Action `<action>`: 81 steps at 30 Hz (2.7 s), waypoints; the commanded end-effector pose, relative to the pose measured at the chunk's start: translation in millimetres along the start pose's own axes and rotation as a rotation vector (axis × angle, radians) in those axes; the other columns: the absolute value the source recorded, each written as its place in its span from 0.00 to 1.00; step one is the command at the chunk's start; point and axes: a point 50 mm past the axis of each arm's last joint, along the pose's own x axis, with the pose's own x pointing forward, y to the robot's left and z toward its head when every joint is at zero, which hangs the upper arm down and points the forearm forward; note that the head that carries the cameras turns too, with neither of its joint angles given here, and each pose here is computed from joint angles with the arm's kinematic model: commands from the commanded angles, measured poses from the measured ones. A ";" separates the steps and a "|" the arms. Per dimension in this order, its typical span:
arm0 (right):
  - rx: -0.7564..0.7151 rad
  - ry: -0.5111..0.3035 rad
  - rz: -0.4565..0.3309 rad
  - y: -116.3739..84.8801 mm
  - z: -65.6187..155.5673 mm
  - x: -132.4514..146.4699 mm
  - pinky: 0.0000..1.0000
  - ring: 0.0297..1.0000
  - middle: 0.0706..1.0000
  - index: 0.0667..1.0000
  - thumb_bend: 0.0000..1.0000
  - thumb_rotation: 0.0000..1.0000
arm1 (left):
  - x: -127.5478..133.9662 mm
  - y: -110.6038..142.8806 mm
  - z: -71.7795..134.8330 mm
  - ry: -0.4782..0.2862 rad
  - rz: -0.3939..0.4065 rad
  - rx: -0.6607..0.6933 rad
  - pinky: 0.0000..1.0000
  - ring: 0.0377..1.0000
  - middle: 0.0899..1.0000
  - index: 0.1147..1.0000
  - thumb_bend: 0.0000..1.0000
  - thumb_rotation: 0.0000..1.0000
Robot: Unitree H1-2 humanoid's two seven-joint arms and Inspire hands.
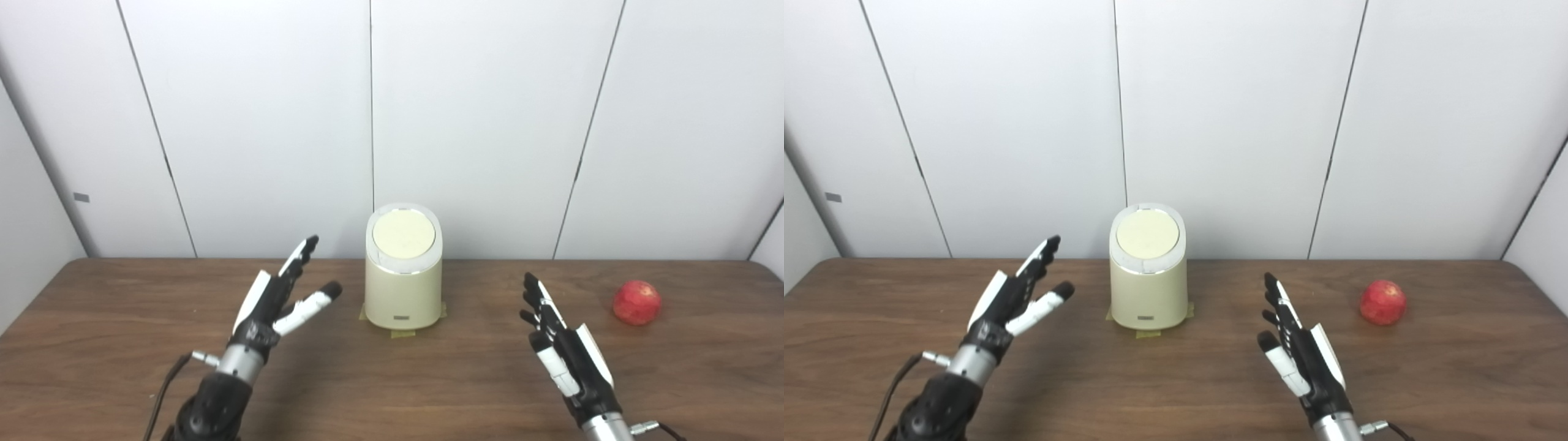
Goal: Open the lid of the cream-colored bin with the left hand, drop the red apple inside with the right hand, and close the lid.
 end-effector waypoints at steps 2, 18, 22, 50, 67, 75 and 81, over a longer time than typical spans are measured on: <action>-0.005 -0.116 -0.016 -6.4 18.8 18.5 0.91 0.99 1.00 1.00 0.83 0.98 | 36.6 20.6 38.6 -0.058 0.069 0.148 0.98 1.00 1.00 1.00 0.91 0.71; -0.006 -0.127 -0.014 -2.5 19.0 21.7 0.92 0.99 1.00 1.00 0.82 0.99 | 112.9 28.2 100.0 -0.007 0.117 0.564 1.00 1.00 1.00 1.00 0.99 0.61; -0.007 -0.126 -0.018 -1.1 19.6 21.6 0.92 0.98 1.00 1.00 0.84 1.00 | 124.3 25.7 103.3 -0.002 0.117 0.655 1.00 1.00 1.00 1.00 1.00 0.59; 0.019 -0.116 -0.010 13.4 26.3 21.8 0.90 0.98 1.00 1.00 0.80 1.00 | 130.9 -18.5 96.7 -0.011 0.029 0.884 1.00 1.00 1.00 1.00 1.00 0.65; 0.022 -0.131 -0.001 16.9 30.6 19.4 0.92 0.99 1.00 1.00 0.76 0.99 | 133.1 -38.6 73.2 0.000 0.060 1.066 1.00 1.00 1.00 1.00 1.00 0.56; 0.022 -0.134 0.004 16.6 32.3 18.4 0.92 1.00 1.00 1.00 0.77 0.99 | 138.8 -39.2 59.8 -0.004 0.097 1.174 1.00 1.00 1.00 1.00 1.00 0.54; 0.018 -0.137 0.004 17.5 32.2 18.3 0.92 0.99 1.00 1.00 0.77 0.99 | 138.4 -40.3 55.8 -0.027 0.098 1.235 1.00 1.00 1.00 1.00 1.00 0.46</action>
